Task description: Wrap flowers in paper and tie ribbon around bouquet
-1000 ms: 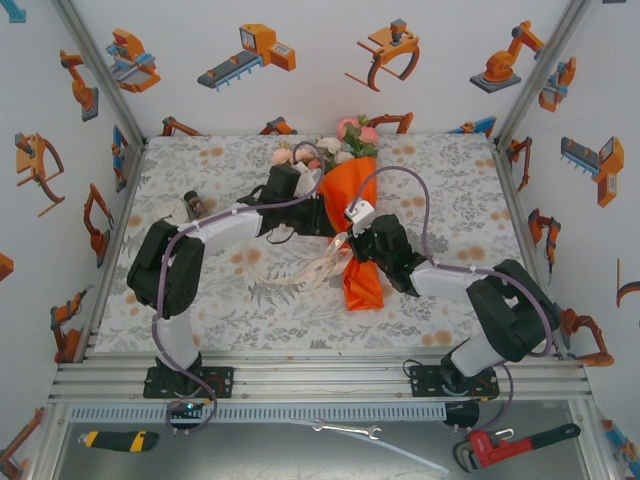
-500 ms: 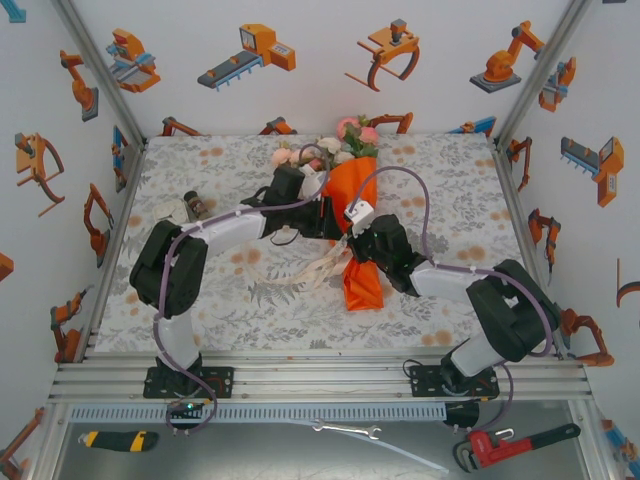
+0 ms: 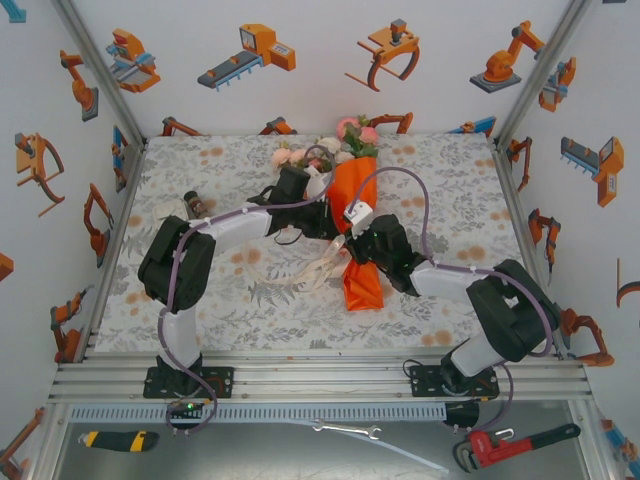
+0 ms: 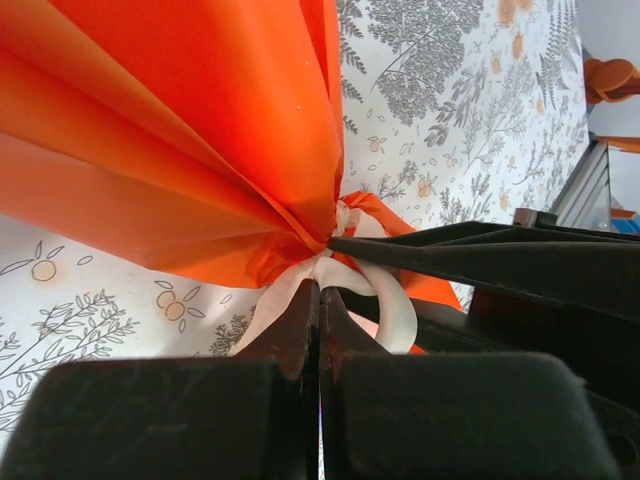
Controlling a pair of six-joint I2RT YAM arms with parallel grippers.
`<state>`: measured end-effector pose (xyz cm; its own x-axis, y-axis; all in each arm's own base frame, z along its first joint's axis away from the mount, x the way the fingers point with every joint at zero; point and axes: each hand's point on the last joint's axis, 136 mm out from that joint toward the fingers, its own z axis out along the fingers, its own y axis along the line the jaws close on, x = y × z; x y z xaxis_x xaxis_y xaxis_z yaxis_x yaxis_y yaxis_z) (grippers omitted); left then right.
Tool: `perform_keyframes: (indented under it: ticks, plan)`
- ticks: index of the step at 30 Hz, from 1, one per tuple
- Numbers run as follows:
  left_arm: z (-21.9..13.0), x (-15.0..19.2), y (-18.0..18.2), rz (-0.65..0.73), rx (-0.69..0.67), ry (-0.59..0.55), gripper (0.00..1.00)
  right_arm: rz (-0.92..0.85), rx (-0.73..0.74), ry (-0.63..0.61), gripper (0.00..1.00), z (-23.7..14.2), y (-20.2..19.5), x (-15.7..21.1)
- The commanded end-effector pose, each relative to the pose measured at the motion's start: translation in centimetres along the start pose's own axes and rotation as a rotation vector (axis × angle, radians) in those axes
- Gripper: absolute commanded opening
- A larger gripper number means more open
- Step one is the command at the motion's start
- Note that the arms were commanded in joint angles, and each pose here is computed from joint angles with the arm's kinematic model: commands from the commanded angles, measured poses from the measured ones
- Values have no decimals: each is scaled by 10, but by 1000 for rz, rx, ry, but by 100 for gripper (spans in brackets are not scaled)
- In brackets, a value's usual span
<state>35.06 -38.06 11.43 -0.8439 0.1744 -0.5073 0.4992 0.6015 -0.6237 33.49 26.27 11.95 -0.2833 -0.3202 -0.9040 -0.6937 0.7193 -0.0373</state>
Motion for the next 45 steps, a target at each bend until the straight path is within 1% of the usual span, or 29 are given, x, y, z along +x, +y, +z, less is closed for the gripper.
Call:
perform_keyframes:
  ticks: [1, 4, 8, 11, 13, 16, 18, 22, 27, 30, 35, 40, 45]
  plan:
    - [-14, -11, 3, 25, -59, -45, 0, 9, -5, -61, 36, -14, 0, -20]
    - [-21, -14, 14, 14, -129, -69, 0, 32, -11, -58, 41, -25, 2, -22]
    - [-27, -16, 23, 2, -185, -91, 0, 76, 7, -72, 43, -40, -1, -34]
    - [-30, -18, 27, -16, -211, -113, 0, 130, -9, -86, 43, -45, -3, -47]
    - [-31, -20, 27, -30, -203, -123, 0, 212, -13, -53, 43, -40, -11, -54]
    - [-30, -23, 24, -52, -175, -143, 0, 372, -25, 51, 42, -23, -23, -63]
    - [-28, -24, 23, -70, -156, -153, 0, 427, -39, 115, 40, -10, -26, -65]
    - [-30, -22, 26, -106, -147, -167, 0, 393, -57, 192, 41, 7, -28, -59]
    - [-39, -21, 28, -124, -129, -195, 0, 330, -188, 359, 41, 22, -9, -32]
    - [-45, -24, 22, -116, -97, -207, 0, 330, -205, 406, 41, 25, -6, -17]
    - [-51, -28, 10, -94, -36, -225, 0, 332, -212, 418, 40, 25, -3, -10]
    - [-53, -29, 16, -108, -41, -230, 0, 306, -263, 376, 40, 20, 4, -21]
    - [-57, -33, 15, -128, -10, -251, 0, 330, -242, 360, 39, 28, 0, -18]
